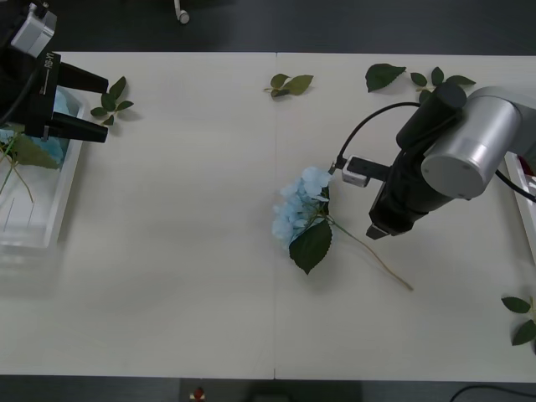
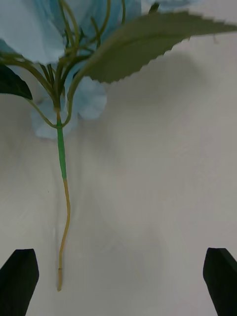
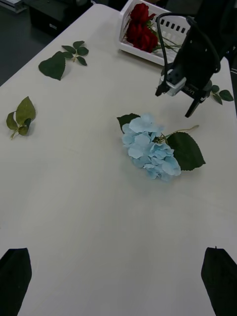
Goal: Put the red flowers into the right box and the blue flowers into the left box
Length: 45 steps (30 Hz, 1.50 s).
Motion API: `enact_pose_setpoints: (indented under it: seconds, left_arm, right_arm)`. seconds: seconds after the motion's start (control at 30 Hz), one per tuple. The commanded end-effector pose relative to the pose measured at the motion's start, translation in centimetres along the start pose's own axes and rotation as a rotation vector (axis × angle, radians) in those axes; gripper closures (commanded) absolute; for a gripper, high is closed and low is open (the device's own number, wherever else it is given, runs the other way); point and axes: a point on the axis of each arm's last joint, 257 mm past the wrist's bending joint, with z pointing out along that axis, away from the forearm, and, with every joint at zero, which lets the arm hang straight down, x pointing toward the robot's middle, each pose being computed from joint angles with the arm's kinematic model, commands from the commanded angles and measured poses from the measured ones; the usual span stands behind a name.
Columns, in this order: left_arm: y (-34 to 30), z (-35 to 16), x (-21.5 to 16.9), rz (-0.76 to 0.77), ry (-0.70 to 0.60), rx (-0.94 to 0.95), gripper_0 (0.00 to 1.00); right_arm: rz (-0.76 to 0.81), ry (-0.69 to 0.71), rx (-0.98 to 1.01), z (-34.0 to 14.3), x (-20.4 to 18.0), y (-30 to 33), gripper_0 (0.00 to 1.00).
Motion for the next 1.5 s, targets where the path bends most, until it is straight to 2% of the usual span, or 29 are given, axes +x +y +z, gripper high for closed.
enact_pose_setpoints:
  seconds: [0.03,0.7,0.83,0.9,0.93,1.0,1.07,1.1,1.17,1.23,1.33,1.5]
  left_arm:
    - [0.2,-1.3,0.0,0.025,0.036,-0.015,0.00]
    - [0.2,-1.3,0.0,0.025,0.036,-0.015,0.00]
    - [0.2,-1.3,0.0,0.025,0.036,-0.015,0.00]
    - [0.2,-1.3,0.0,0.025,0.036,-0.015,0.00]
    - [0.2,-1.3,0.0,0.025,0.036,-0.015,0.00]
    - [0.2,-1.3,0.0,0.025,0.036,-0.015,0.00]
    - [0.2,-1.3,0.0,0.025,0.036,-0.015,0.00]
    - [0.2,-1.3,0.0,0.025,0.036,-0.015,0.00]
    - [0.2,-1.3,0.0,0.025,0.036,-0.015,0.00]
    - [0.2,-1.3,0.0,0.025,0.036,-0.015,0.00]
    - [0.2,-1.3,0.0,0.025,0.036,-0.015,0.00]
    - [0.2,-1.3,0.0,0.025,0.036,-0.015,0.00]
  right_arm:
    - [0.015,-0.003,0.036,0.4,-0.7,0.4,0.02]
    - [0.093,-0.042,-0.022,5.2,-4.8,3.5,0.02]
    - [0.103,-0.042,-0.030,5.8,-5.0,3.7,0.07]
    - [0.107,-0.043,-0.031,5.9,-5.0,3.6,0.13]
    - [0.108,-0.044,-0.033,6.0,-5.0,3.5,0.20]
    - [0.107,-0.047,-0.035,6.0,-5.1,3.6,0.35]
    - [0.107,-0.046,-0.042,6.0,-5.0,3.8,0.57]
    - [0.107,-0.046,-0.042,6.0,-5.0,3.8,0.63]
    - [0.107,-0.048,-0.046,6.0,-5.1,3.9,0.82]
    - [0.108,-0.047,-0.049,6.0,-5.0,3.9,0.93]
    - [0.111,-0.047,-0.053,6.2,-4.9,3.9,1.00]
    - [0.114,-0.059,-0.055,6.1,-4.5,3.4,1.00]
